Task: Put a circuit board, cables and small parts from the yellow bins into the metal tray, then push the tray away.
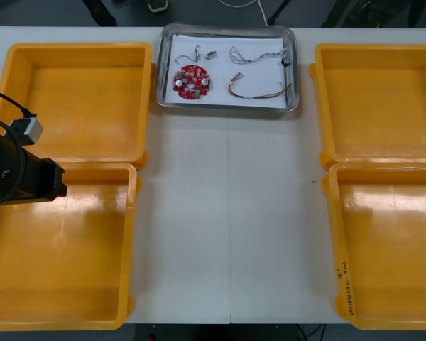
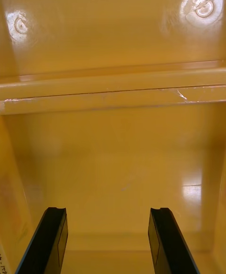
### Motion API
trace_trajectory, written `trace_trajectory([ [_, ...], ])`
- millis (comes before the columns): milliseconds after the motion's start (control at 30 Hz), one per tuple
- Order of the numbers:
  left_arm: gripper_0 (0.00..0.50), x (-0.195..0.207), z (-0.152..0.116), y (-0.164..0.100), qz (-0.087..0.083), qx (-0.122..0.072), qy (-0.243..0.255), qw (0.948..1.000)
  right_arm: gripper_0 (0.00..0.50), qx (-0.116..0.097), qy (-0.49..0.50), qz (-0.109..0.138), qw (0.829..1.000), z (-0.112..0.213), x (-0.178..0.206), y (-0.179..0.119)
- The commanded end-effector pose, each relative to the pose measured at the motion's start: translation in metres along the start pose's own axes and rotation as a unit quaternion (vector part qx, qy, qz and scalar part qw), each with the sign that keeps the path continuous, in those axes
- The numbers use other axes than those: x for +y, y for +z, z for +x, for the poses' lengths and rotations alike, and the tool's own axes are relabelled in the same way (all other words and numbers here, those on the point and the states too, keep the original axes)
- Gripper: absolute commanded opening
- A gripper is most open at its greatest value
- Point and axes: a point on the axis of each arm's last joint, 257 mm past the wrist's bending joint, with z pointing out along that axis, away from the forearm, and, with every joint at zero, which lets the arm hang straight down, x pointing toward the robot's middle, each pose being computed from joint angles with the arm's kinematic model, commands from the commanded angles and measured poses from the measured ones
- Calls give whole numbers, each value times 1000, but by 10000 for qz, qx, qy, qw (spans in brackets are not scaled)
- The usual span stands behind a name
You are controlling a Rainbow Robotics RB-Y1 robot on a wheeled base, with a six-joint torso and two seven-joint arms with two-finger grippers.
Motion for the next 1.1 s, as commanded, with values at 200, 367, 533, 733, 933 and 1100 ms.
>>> trace_trajectory([
  [200,500,-1,-2,-6,7,-124,389,9992,500,-132,50,201,9997,-5,-18,-17],
  [367,500,-1,-2,-6,7,-124,389,9992,500,-132,50,201,9997,-5,-18,-17],
  [533,500,-1,-2,-6,7,-124,389,9992,500,-132,50,201,9997,-5,-18,-17],
  [733,500,-1,-2,-6,7,-124,389,9992,500,-132,50,201,9997,-5,-18,-17],
  [933,500,-1,-2,-6,7,-124,389,9992,500,-132,50,201,9997,-5,-18,-17],
  [1100,500,-1,-2,-6,7,-124,389,9992,500,-132,50,201,9997,-5,-18,-17],
])
